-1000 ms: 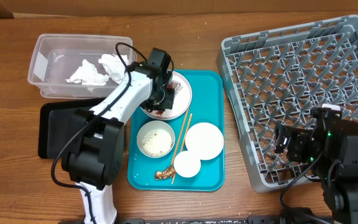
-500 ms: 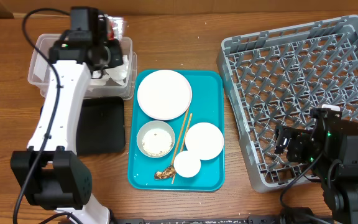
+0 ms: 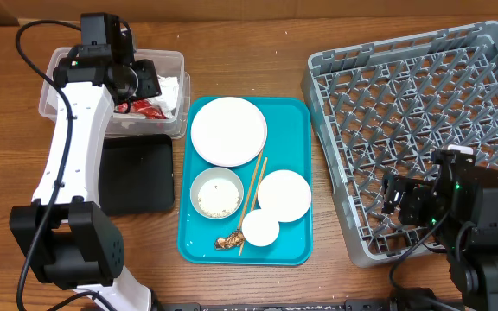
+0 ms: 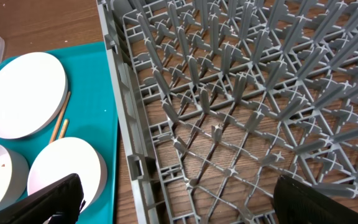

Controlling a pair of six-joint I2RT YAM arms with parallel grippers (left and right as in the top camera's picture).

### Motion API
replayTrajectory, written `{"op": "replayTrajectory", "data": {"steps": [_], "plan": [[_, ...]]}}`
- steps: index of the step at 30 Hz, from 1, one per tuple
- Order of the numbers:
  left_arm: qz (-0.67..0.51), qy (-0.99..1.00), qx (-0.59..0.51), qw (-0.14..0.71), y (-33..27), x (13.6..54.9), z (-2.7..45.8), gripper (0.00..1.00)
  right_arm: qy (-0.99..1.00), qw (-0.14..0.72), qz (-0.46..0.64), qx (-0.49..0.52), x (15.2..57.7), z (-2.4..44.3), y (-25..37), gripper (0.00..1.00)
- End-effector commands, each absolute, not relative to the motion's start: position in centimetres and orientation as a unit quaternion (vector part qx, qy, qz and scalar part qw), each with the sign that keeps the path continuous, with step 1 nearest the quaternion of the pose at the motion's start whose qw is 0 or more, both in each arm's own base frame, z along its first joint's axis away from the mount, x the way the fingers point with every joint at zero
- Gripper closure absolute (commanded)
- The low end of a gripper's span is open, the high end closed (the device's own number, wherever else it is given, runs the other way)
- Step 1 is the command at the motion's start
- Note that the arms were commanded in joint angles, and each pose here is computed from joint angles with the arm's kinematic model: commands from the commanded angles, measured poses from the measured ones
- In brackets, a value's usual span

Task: Sort waste into correct bins and load items into the dishwasher
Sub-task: 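Drop the red wrapper into the clear container with the left gripper, then grasp the bowl of rice with the left gripper and lift it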

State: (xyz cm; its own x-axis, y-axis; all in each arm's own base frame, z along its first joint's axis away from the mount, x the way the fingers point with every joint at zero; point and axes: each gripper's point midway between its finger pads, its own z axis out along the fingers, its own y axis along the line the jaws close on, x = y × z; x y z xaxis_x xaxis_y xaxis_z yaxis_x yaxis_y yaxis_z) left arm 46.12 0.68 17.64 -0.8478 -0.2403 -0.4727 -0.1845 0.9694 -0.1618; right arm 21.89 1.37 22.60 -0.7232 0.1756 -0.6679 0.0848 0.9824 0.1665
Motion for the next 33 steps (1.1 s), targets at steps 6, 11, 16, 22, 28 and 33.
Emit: {"op": "replayTrajectory", "data": {"steps": [6,11,16,22,28,33], "plan": [[-0.054,0.966,-0.103,0.231,0.1,45.5,16.6,0.39,0.918,0.386,0.06,0.066,22.1,24.0,1.3,0.0],[-0.055,0.968,-0.102,0.224,-0.1,45.2,16.5,0.39,0.918,0.386,0.06,0.066,22.1,24.0,1.3,0.0],[-0.055,0.969,-0.102,0.219,-0.2,45.0,16.3,0.38,0.918,0.386,0.06,0.066,22.1,24.0,1.3,0.0],[-0.057,0.977,-0.094,0.185,-1.2,43.4,15.7,0.32,0.918,0.386,0.06,0.066,22.1,24.0,1.3,0.0],[-0.058,0.989,-0.055,0.127,-4.6,40.5,14.8,0.22,0.918,0.385,0.06,0.066,22.1,24.0,1.3,0.0],[-0.054,0.996,-0.012,0.068,-8.7,37.1,14.2,0.21,0.919,0.385,0.06,0.066,22.0,24.0,1.3,0.0]]}}
